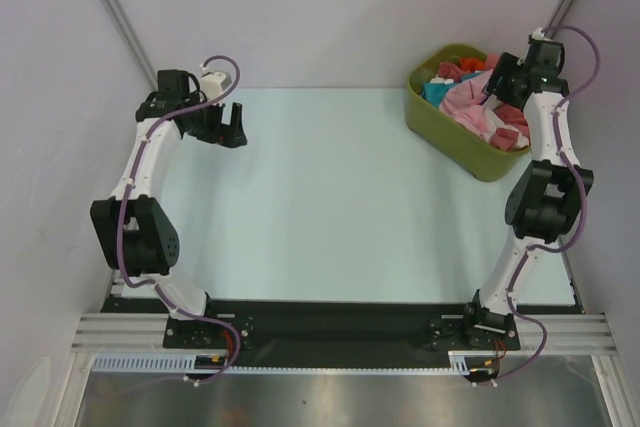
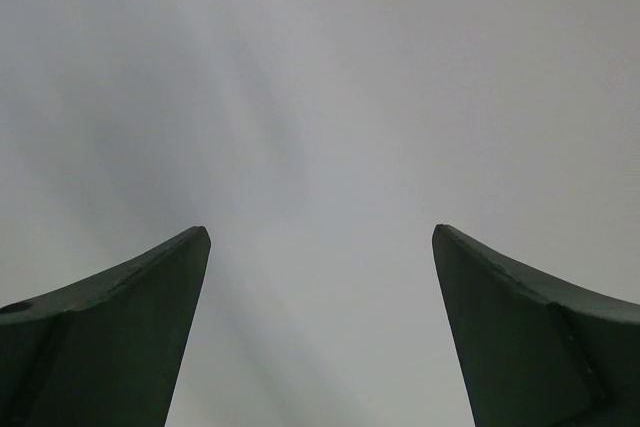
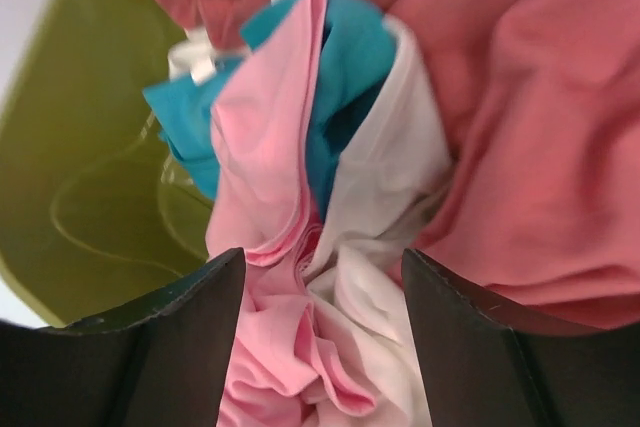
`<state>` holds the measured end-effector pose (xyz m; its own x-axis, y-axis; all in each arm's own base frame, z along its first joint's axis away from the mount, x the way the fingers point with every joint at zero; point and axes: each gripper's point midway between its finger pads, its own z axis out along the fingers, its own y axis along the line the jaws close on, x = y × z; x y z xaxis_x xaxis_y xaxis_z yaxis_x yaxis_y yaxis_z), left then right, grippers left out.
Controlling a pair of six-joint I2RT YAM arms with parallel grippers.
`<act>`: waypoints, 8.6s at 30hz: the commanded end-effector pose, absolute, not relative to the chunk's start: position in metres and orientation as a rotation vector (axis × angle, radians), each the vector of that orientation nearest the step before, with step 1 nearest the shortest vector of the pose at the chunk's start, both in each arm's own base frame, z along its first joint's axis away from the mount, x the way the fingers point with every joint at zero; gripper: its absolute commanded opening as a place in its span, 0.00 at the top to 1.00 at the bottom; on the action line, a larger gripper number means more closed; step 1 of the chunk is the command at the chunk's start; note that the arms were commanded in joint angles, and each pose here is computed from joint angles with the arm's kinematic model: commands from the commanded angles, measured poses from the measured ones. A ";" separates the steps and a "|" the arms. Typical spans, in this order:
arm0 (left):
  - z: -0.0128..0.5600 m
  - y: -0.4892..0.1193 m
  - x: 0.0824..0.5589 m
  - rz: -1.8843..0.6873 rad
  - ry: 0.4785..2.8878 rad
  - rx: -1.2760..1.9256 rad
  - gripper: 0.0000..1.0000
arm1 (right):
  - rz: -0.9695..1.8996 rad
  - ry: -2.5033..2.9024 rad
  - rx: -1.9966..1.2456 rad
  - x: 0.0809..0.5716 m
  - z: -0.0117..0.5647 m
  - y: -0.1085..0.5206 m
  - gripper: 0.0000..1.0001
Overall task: Fold and stack the t-shirts
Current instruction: Grab the tshirt from the pile, then move the tshirt to the center of the board, then flatten the tshirt out
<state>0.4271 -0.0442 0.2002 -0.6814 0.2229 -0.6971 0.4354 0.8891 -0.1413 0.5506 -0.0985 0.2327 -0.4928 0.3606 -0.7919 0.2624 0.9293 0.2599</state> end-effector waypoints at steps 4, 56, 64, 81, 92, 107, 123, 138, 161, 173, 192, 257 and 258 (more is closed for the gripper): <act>0.210 -0.051 0.438 -0.395 2.263 0.396 0.00 | 0.175 2.245 0.361 0.551 0.210 -0.056 0.31; 0.270 -0.007 0.404 -0.466 2.085 0.349 0.26 | 1.021 1.391 -0.130 0.381 0.514 0.280 1.00; 0.145 -0.052 0.347 -0.462 2.375 0.758 0.14 | 0.812 1.882 0.157 0.442 0.285 0.242 1.00; 0.016 -0.064 0.291 -0.212 2.603 1.086 0.41 | 0.676 2.099 0.219 0.440 0.189 0.200 1.00; 0.109 -0.039 0.339 -0.064 2.482 0.833 0.99 | 0.647 1.984 0.174 0.404 0.264 0.174 1.00; 0.436 0.003 0.305 0.256 1.870 0.566 1.00 | 0.972 1.373 -0.065 0.232 0.492 0.168 1.00; 0.534 0.023 0.339 0.468 1.609 0.513 1.00 | 1.024 1.390 0.223 0.254 0.489 0.164 1.00; 0.283 0.019 0.607 0.331 1.943 0.492 0.90 | 0.801 1.779 0.873 0.496 0.219 0.170 0.54; 0.115 -0.021 0.308 -0.130 2.414 1.193 0.29 | 0.283 2.451 0.204 0.441 0.088 0.136 0.49; 0.028 0.009 0.250 0.028 2.578 1.201 0.18 | 0.373 2.516 0.149 0.469 0.049 0.147 0.41; 0.025 0.013 0.248 0.021 2.553 1.321 0.19 | 0.345 2.711 0.221 0.315 0.081 0.114 1.00; 0.503 0.114 0.454 0.277 1.685 0.264 1.00 | 0.989 1.621 0.107 0.536 0.492 0.176 1.00; 0.509 0.115 0.456 0.289 1.663 0.263 1.00 | 0.999 1.584 0.123 0.543 0.497 0.173 1.00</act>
<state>0.4631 0.1050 0.4217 -0.3260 0.3196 -0.8897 0.1659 0.9459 0.2790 0.5426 0.1911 0.3651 -0.5994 0.4456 -0.6650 -0.2414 0.6915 0.6809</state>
